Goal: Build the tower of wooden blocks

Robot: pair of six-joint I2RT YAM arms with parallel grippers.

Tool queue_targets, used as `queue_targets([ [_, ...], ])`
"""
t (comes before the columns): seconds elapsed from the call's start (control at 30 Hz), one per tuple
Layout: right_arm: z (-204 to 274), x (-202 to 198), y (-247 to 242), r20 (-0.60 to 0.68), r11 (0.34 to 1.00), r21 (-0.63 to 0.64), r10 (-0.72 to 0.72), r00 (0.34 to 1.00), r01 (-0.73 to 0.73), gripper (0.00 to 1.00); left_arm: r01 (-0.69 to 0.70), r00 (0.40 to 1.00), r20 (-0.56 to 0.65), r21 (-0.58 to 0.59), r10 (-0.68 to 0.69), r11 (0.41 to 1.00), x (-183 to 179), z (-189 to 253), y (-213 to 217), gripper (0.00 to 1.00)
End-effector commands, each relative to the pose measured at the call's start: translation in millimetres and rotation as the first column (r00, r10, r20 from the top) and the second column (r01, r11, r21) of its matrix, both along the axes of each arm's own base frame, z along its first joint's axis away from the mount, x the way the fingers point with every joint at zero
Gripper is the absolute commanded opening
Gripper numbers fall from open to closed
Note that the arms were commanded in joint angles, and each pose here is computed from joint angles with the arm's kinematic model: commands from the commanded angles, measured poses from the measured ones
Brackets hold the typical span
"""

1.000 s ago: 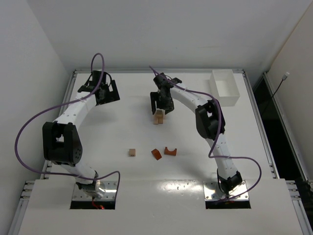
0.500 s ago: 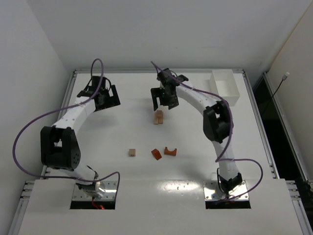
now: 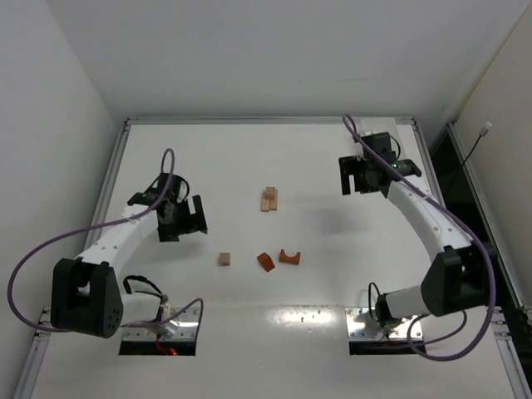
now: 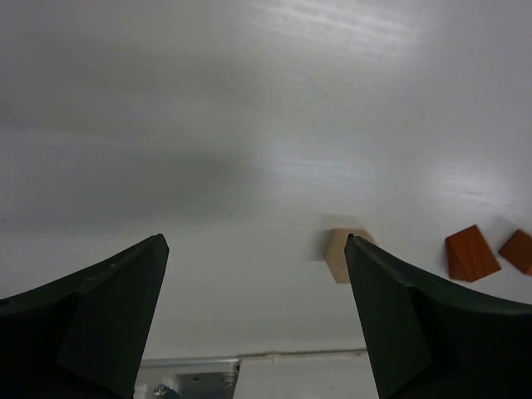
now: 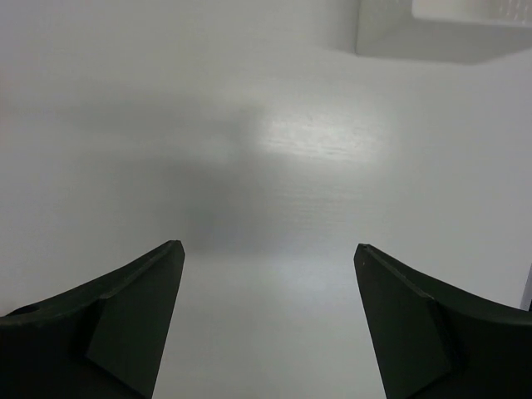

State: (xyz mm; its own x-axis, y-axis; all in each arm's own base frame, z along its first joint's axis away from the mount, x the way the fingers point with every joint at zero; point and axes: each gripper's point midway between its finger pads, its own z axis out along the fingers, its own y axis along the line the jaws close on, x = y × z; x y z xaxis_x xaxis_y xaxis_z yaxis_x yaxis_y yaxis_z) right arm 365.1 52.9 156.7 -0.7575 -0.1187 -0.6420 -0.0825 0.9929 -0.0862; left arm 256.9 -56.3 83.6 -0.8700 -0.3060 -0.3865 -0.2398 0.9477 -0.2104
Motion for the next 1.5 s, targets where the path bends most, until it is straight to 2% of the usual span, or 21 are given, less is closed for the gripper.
queue_targets([
  [0.0,5,-23,-11,0.045,1.0,-0.009,0.008,0.999,-0.007,0.81,0.088,0.993,-0.077,-0.084,-0.095,0.993,-30,-9,-34,0.85],
  [0.07,9,-39,-14,0.062,1.0,0.013,0.0,0.998,-0.001,0.81,0.105,0.986,-0.117,-0.087,-0.115,0.991,-44,-20,-42,0.85],
  [0.27,13,-71,-25,0.102,0.999,0.04,-0.023,0.995,0.019,0.81,0.257,0.953,-0.127,-0.141,-0.275,0.956,-66,-25,-84,0.84],
  [0.47,11,-88,-25,0.116,0.995,0.093,-0.045,0.992,0.035,0.81,0.295,0.936,-0.156,-0.146,-0.316,0.944,-70,-34,-91,0.69],
  [0.93,17,-93,-33,0.124,0.989,0.135,-0.079,0.989,0.062,0.81,0.374,0.906,-0.178,-0.088,-0.384,0.923,-56,-44,-108,0.61],
  [1.1,13,-95,-37,0.114,0.987,0.14,-0.091,0.989,0.075,0.81,0.419,0.89,-0.154,-0.091,-0.429,0.903,-48,-39,-127,0.6],
  [1.3,16,-91,-36,0.12,0.986,0.153,-0.088,0.989,0.069,0.81,0.424,0.885,-0.178,-0.077,-0.431,0.903,-45,-45,-130,0.54],
  [1.47,12,-88,-36,0.109,0.985,0.158,-0.091,0.99,0.073,0.81,0.42,0.884,-0.194,-0.065,-0.424,0.905,-50,-47,-124,0.54],
])
